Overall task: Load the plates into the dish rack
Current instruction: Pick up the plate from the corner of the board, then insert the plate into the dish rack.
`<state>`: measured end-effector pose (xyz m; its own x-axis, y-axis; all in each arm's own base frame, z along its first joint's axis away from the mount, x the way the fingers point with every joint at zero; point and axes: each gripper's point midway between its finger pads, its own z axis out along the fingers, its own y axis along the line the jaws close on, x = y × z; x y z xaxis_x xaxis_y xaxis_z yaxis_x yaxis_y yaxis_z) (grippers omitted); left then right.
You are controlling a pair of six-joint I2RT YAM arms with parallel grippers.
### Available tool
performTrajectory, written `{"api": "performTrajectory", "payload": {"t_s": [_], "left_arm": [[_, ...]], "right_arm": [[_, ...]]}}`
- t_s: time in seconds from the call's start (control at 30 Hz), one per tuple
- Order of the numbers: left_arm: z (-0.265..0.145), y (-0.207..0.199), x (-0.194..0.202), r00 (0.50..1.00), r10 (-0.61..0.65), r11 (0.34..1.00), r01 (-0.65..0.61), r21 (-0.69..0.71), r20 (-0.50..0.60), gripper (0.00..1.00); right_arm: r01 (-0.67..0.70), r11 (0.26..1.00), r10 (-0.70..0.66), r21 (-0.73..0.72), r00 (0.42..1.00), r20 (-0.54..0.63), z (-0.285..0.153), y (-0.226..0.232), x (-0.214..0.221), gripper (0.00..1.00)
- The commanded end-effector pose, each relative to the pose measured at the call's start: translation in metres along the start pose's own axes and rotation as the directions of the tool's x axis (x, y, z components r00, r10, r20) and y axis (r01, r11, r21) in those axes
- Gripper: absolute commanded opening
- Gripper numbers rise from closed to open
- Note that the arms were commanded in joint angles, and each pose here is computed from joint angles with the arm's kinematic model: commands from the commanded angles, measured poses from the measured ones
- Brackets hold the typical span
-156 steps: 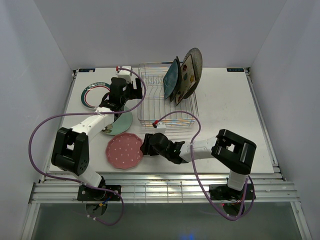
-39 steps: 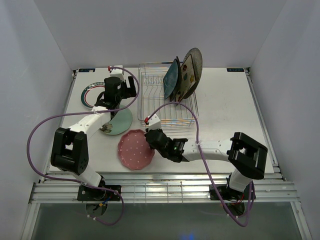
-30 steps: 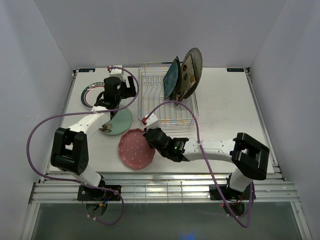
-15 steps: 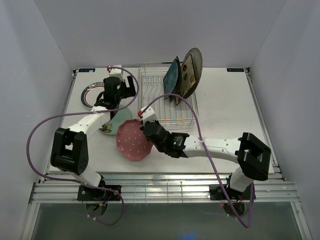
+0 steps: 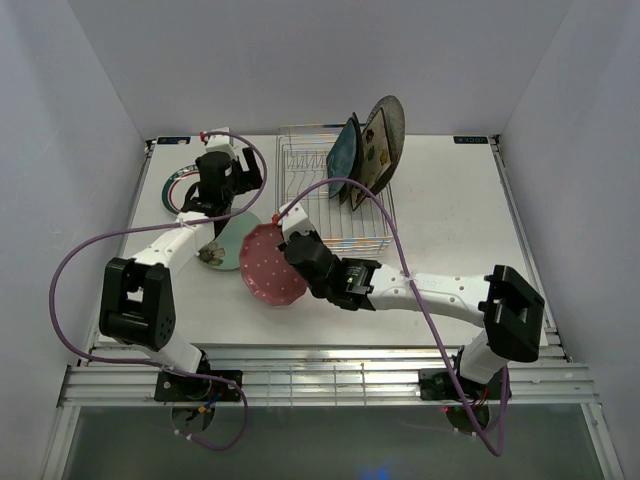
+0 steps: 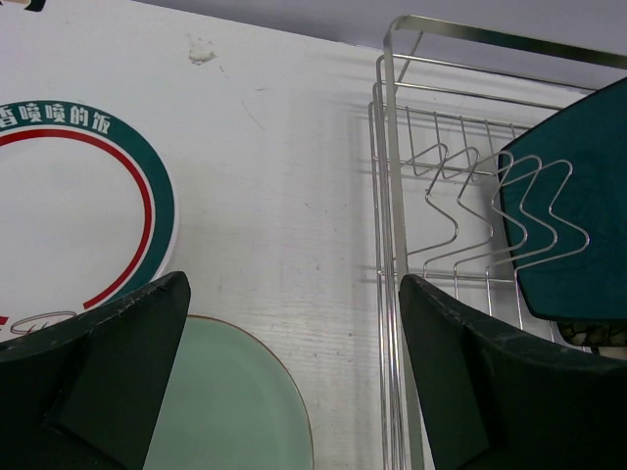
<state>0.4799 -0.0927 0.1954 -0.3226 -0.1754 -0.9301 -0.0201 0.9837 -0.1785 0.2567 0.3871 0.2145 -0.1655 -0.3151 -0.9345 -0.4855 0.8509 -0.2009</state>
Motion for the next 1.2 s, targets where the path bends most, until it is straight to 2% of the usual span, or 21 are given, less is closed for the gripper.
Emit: {"api": "performTrajectory", "payload": {"t_s": [0.0,0.17,0.63,0.7,0.97,1.17], "left_arm": [[-0.016,0.006,-0.039,0.993,-0.064,0.998,0.064,-0.002,0.100,0.98],[-0.018,0.017,-0.044,0.989,-0.096,0.995,0.098,-0.016,0.114,0.98],[-0.016,0.016,-0.041,0.990,-0.092,0.996,0.093,-0.006,0.103,0.98],[-0.016,0.015,-0.042,0.990,-0.094,0.996,0.095,-0.004,0.104,0.98],[-0.018,0.015,-0.043,0.990,-0.093,0.996,0.094,-0.003,0.106,0.98],[-0.016,0.014,-0.041,0.991,-0.089,0.996,0.089,0.001,0.099,0.98]], "right_arm": [[-0.217,0.973,0.195,0.073,0.952,0.238,-0.030,-0.038,-0.103,0.08],[-0.225,0.963,0.182,0.147,0.948,0.260,-0.038,-0.059,-0.119,0.08],[-0.257,0.907,0.136,0.333,0.928,0.346,-0.062,-0.109,-0.170,0.08],[-0.283,0.882,0.139,0.376,0.919,0.368,-0.064,-0.119,-0.175,0.08],[-0.244,0.795,0.037,0.555,0.933,0.357,-0.056,-0.154,-0.193,0.08],[-0.232,0.741,-0.001,0.630,0.938,0.347,-0.046,-0.168,-0.198,0.08]]}}
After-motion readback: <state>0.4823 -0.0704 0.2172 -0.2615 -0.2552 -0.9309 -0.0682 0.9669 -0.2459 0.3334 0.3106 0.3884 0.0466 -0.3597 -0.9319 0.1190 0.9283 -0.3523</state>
